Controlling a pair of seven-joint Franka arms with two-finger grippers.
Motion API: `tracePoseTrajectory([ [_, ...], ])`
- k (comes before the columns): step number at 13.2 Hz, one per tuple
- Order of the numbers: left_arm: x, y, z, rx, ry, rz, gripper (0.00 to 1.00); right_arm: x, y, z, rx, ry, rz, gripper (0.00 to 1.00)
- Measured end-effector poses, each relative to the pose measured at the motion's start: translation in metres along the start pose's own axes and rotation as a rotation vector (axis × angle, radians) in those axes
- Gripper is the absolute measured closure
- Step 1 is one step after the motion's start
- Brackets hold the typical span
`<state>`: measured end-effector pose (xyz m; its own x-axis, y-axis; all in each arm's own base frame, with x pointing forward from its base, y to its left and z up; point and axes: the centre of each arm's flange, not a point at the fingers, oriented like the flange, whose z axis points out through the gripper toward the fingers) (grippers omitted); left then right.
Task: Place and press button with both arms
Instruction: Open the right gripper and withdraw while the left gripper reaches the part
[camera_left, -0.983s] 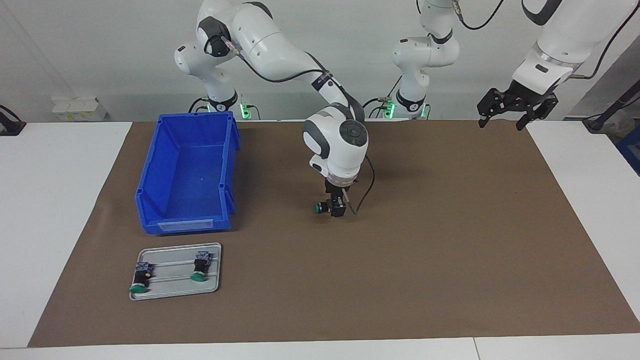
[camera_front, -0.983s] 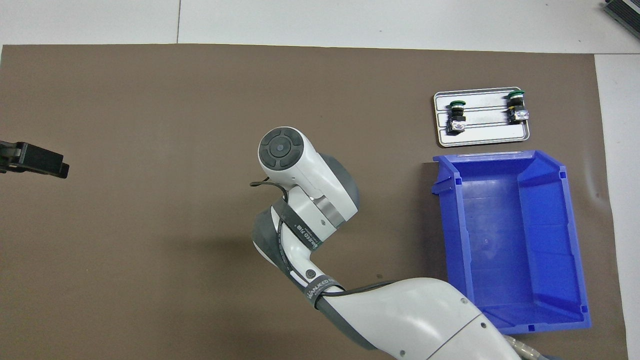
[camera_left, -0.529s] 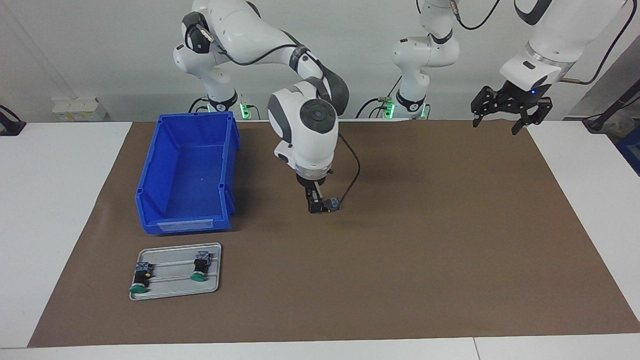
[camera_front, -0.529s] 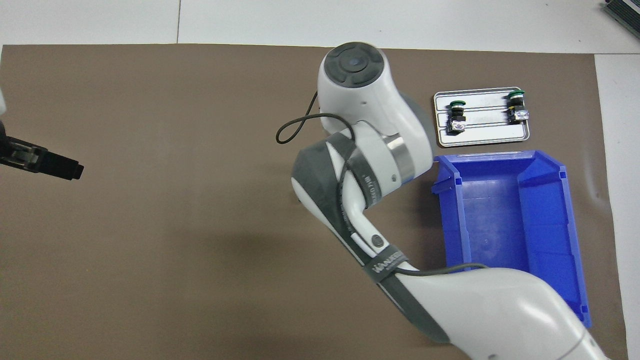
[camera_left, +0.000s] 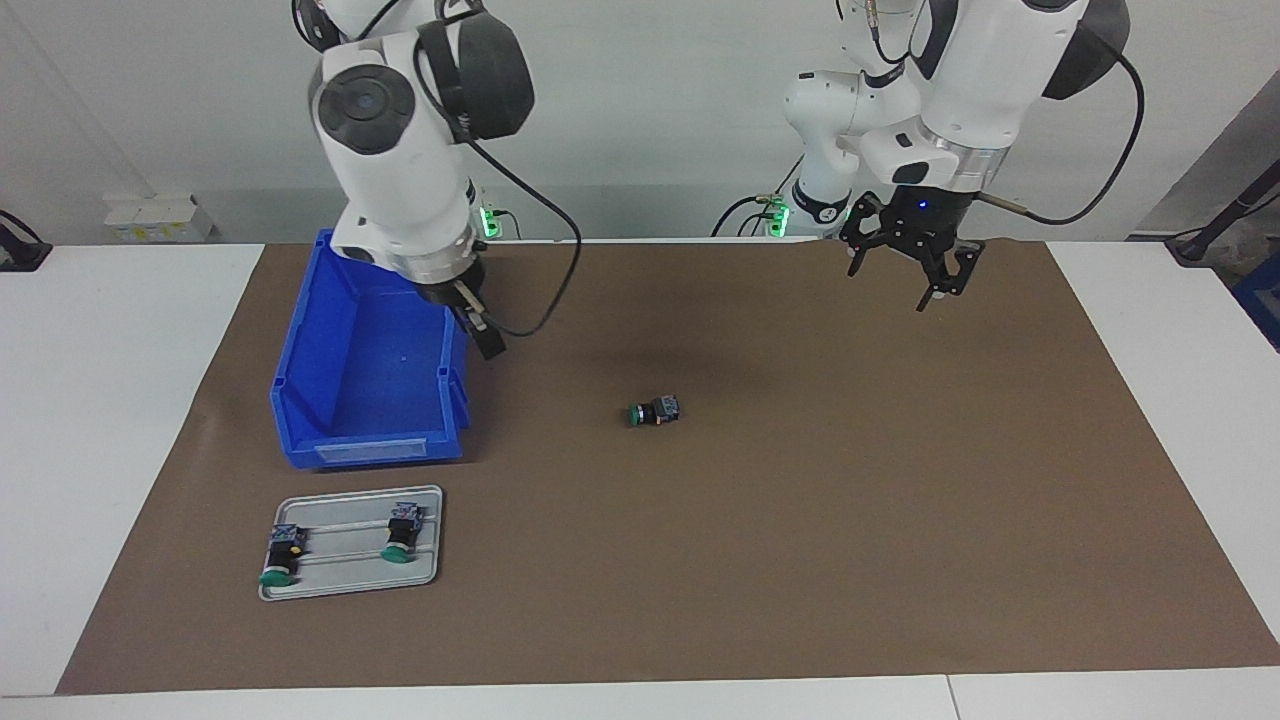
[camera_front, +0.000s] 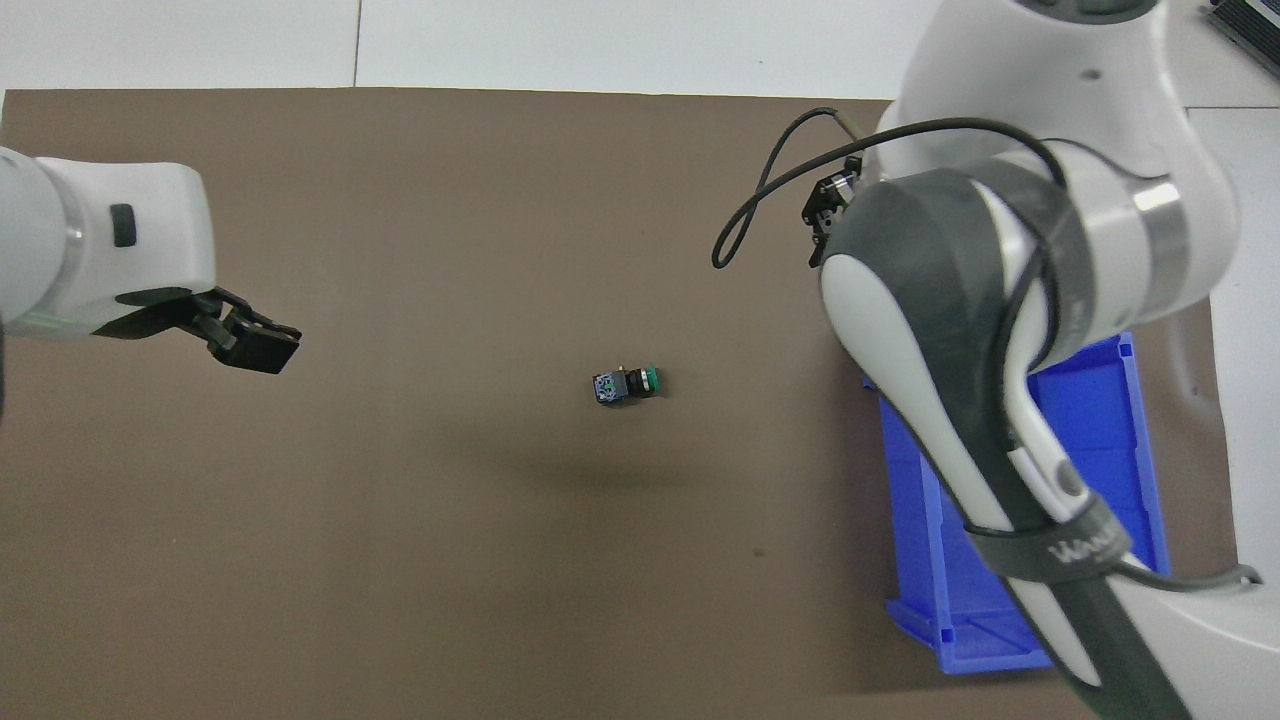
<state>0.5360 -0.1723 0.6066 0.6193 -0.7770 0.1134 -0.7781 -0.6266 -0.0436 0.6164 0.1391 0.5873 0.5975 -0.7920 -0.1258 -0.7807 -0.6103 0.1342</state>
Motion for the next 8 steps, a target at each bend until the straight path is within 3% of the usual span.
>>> tracePoseTrajectory([
  [4, 0.035, 0.041, 0.047, -0.009, 0.019, 0.191, 0.03, 0.045, 0.069, -0.024, 0.024, -0.011, -0.33, 0.1],
  [8, 0.084, 0.084, 0.116, -0.063, 0.046, 0.262, 0.03, 0.073, 0.113, -0.023, 0.046, -0.014, -0.601, 0.12],
])
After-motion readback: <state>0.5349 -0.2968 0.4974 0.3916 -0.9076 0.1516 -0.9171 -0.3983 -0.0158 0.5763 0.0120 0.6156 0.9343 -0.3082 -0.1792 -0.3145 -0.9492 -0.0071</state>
